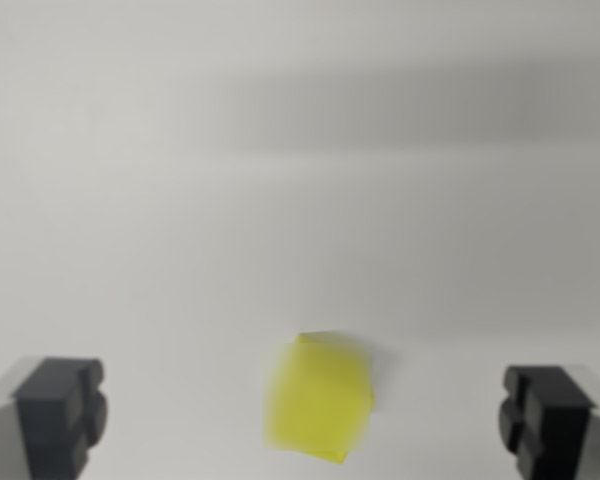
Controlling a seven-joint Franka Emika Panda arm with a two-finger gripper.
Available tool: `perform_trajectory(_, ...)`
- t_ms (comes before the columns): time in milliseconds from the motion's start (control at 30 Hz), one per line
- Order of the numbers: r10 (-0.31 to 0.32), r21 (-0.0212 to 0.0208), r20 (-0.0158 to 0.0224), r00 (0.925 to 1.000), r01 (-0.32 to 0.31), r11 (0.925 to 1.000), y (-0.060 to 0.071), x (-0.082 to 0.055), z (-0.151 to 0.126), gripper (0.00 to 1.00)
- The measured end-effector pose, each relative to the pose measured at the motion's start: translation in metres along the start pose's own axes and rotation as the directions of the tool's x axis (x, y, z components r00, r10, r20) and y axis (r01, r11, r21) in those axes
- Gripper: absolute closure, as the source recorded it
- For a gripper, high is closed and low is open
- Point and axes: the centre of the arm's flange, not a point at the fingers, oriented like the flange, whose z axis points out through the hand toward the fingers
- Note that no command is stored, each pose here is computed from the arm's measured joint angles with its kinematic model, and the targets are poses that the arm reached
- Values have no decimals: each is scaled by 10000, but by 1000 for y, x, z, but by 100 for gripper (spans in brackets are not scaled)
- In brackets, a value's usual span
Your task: Pick yellow cube
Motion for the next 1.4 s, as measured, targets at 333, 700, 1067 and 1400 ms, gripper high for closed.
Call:
perform_trajectory(333, 436, 49, 22, 9990, -436, 9990, 16, -13, 24, 0)
perform_trajectory(700, 940, 103, 52, 9956, -941, 9955, 35, -29, 52, 0)
perform_trajectory(1067, 1446, 160, 83, 9895, -1447, 9893, 53, -44, 80, 0)
perform_trajectory(1400, 1899, 208, 116, 9817, -1901, 9815, 70, -58, 106, 0)
